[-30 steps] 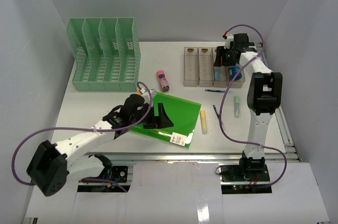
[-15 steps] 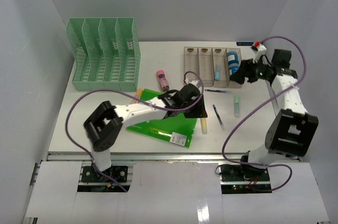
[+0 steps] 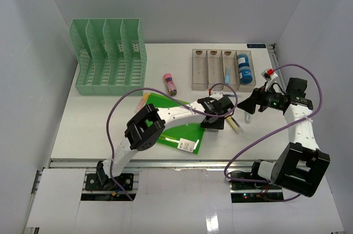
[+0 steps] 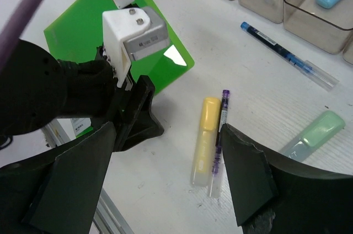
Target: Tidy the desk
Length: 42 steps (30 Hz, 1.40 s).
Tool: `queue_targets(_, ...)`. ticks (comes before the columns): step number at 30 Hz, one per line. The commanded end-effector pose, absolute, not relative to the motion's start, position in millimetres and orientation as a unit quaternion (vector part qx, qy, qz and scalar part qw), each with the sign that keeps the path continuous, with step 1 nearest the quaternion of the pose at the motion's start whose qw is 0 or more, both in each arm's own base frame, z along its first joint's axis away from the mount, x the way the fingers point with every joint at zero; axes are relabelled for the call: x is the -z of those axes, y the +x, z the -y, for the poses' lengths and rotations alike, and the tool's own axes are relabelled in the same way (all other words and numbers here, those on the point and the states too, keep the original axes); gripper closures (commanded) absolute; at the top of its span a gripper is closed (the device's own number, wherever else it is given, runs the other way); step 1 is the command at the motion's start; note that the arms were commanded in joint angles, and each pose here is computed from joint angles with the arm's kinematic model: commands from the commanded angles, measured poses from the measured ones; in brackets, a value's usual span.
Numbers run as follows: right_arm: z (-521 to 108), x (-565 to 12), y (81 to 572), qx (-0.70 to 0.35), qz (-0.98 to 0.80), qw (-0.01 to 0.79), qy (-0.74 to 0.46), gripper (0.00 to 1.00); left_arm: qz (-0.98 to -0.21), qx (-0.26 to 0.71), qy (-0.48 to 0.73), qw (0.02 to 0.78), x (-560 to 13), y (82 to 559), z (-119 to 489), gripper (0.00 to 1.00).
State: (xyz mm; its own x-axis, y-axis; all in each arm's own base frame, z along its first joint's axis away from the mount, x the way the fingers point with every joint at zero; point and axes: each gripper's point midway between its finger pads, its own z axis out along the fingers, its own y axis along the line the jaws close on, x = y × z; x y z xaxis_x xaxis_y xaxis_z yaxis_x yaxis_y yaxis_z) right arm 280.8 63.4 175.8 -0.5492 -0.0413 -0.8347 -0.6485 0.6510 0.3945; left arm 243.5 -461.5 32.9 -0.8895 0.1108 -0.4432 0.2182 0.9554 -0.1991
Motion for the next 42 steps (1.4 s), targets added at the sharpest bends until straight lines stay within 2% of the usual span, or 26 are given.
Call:
queue_targets(1,-63.8,-183.0,279.1,-0.373,-0.786,0.438,-0.225,0.17,-0.967,0.083,0.089,0.224,-38.1,240.6,447.4,0.37)
queue_targets(10,-60.2,-179.8,273.4,-0.368,-0.782,0.435,-0.253,0.17,-0.962,0.134,0.089,0.222,-53.6,235.1,464.9,0.31)
queue_targets(18,-47.3,-154.3,257.0,-0.329,-0.806,0.372,-0.323,0.22,-0.941,0.191,0.087,0.264,-101.8,236.5,462.9,0.23)
queue_targets(21,-20.5,-140.9,274.6,-0.247,-0.852,0.362,-0.286,0.34,-0.933,0.206,0.087,0.282,-118.6,233.7,451.2,0.23)
queue_targets(24,-0.5,-131.1,289.7,-0.184,-0.882,0.366,-0.233,0.38,-0.928,0.210,0.088,0.295,-120.0,225.9,428.7,0.22)
queue_targets(29,13.1,-108.2,310.4,-0.087,-0.924,0.338,-0.153,0.33,-0.900,0.267,0.078,0.334,-158.9,208.6,389.6,0.18)
queue_targets(33,8.8,-89.8,320.8,-0.075,-0.940,0.315,-0.107,0.30,-0.881,0.307,0.070,0.354,-175.4,193.5,361.3,0.12)
queue_targets(37,9.1,-68.5,329.4,-0.048,-0.956,0.281,-0.072,0.30,-0.872,0.327,0.058,0.360,-177.9,181.7,338.8,0.09)
queue_targets(42,11.0,-51.1,337.1,-0.049,-0.966,0.251,-0.041,0.35,-0.870,0.335,0.048,0.357,-169.0,171.0,318.5,0.08)
